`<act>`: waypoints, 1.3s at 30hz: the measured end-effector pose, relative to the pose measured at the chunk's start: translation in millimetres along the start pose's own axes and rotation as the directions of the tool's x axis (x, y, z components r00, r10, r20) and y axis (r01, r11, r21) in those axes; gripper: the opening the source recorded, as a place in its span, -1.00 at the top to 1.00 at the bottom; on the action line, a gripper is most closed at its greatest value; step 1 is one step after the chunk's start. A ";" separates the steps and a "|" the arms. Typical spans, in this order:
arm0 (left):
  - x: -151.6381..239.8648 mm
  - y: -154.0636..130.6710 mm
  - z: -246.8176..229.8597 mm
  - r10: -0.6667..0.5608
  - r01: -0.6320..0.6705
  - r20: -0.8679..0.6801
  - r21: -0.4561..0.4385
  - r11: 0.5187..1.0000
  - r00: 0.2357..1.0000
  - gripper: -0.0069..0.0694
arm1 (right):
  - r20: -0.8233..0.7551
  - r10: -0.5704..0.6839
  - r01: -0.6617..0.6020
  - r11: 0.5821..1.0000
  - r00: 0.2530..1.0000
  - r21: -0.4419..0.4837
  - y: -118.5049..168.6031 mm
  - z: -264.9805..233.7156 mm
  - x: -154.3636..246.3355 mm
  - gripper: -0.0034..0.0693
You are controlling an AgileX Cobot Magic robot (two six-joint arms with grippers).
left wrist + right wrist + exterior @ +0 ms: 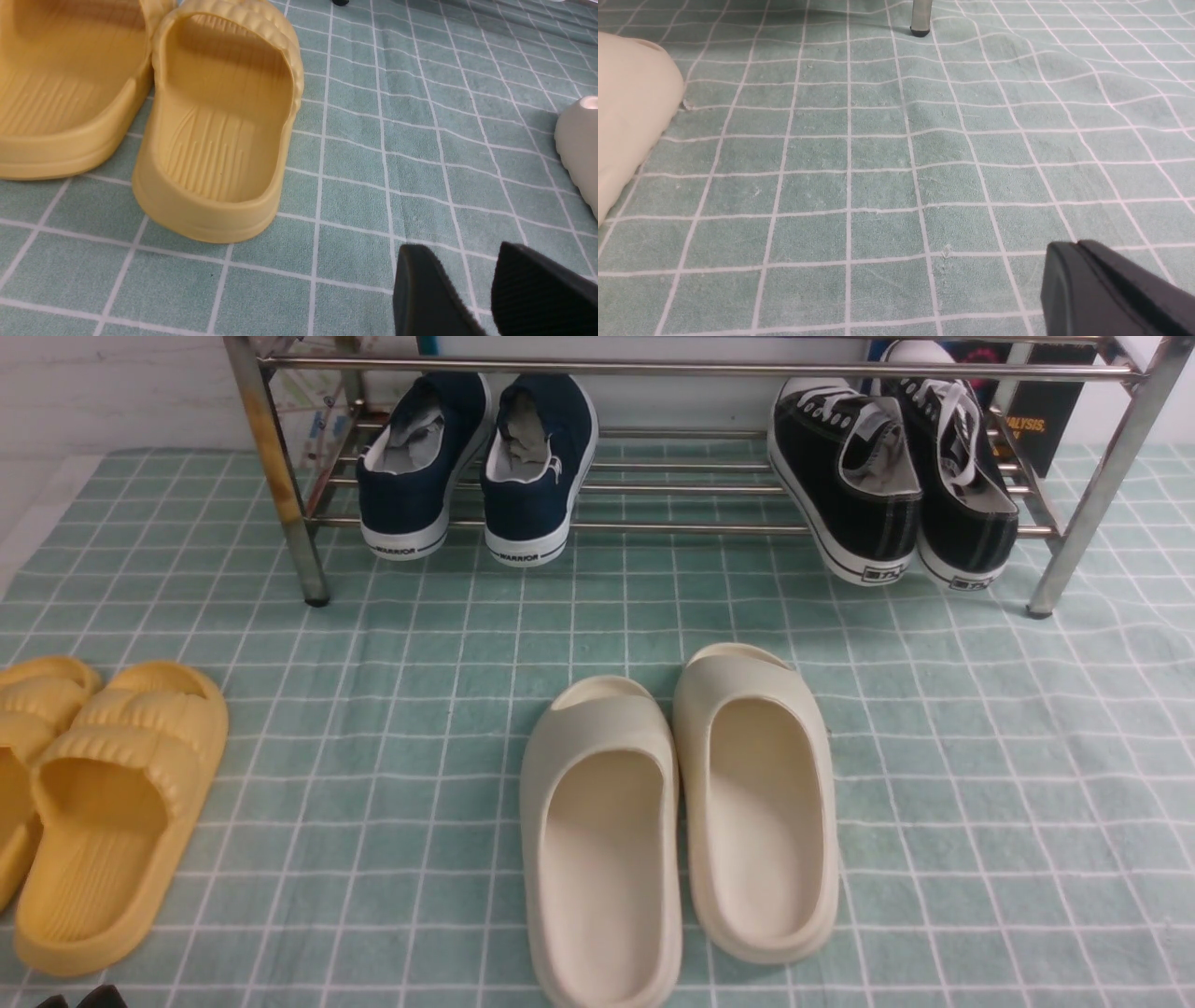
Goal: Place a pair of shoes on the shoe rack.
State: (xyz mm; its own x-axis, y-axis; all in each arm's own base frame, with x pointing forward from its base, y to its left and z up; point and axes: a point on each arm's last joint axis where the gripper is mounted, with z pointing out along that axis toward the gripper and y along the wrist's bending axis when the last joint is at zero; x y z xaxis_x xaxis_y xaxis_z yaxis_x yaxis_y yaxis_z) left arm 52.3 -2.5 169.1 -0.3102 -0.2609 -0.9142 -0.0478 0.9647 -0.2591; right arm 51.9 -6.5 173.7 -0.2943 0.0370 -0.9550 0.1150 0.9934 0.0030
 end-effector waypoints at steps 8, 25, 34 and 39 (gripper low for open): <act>0.0 0.0 0.0 0.000 0.000 0.000 0.000 1.000 1.000 0.19 | 0.000 0.000 0.000 1.000 1.000 0.000 0.0 0.0 -0.1 0.81; -0.1 0.0 0.0 0.000 0.000 0.001 0.000 1.000 1.000 0.19 | 0.000 0.000 0.000 1.000 1.000 0.000 0.0 0.0 -0.1 0.74; -0.1 0.0 0.0 0.000 0.000 0.001 0.000 1.000 1.000 0.19 | 0.000 0.000 0.000 1.000 1.000 0.000 0.0 0.0 -0.1 0.69; -0.1 0.0 0.0 0.000 0.000 0.001 0.000 1.000 1.000 0.19 | 0.000 0.000 0.000 1.000 1.000 0.000 0.0 0.0 0.0 0.67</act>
State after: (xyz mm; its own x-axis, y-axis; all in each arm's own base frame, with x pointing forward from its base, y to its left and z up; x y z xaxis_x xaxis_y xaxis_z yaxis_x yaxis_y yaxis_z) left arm 52.4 -2.5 169.2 -0.3093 -0.2609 -0.9145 -0.0476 0.9647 -0.2591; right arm 51.9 -6.5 173.8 -0.2947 0.0370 -0.9549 0.1151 0.9934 0.0030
